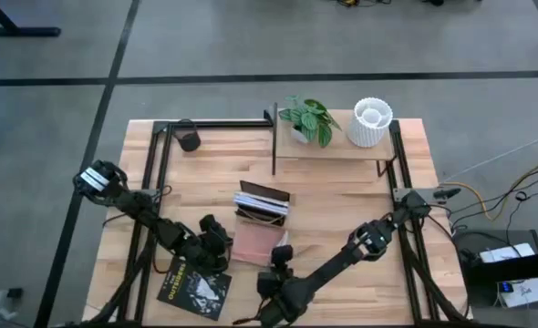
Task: Stock shelves
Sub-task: Put the pink notebook into the black mesh bookshelf
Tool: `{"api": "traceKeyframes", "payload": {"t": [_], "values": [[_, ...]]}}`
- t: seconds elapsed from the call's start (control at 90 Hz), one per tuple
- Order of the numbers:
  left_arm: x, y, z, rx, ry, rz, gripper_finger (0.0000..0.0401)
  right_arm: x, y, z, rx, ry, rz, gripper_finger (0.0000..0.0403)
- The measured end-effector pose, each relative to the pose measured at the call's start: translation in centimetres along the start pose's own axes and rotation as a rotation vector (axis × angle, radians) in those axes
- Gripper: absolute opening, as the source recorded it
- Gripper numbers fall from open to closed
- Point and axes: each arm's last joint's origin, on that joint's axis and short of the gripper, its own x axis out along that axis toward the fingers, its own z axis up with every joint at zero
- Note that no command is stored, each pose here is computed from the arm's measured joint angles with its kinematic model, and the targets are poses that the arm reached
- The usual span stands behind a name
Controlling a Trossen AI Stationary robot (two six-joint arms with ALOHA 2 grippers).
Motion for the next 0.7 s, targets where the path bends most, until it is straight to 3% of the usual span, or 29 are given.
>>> {"api": "traceKeyframes", "payload": {"t": [0.544, 0.7], "values": [[0.0, 0.02, -0.02, 0.0, 0.0, 0.001, 0.0043, 0.1, 0.07, -0.12, 0.201, 0.002, -0.005, 0.0212], [0.0, 0.02, -0.02, 0.0, 0.0, 0.001, 0.0043, 0.11, -0.06, -0.33, 0.415, 0.014, -0.021, 0.0205]]}}
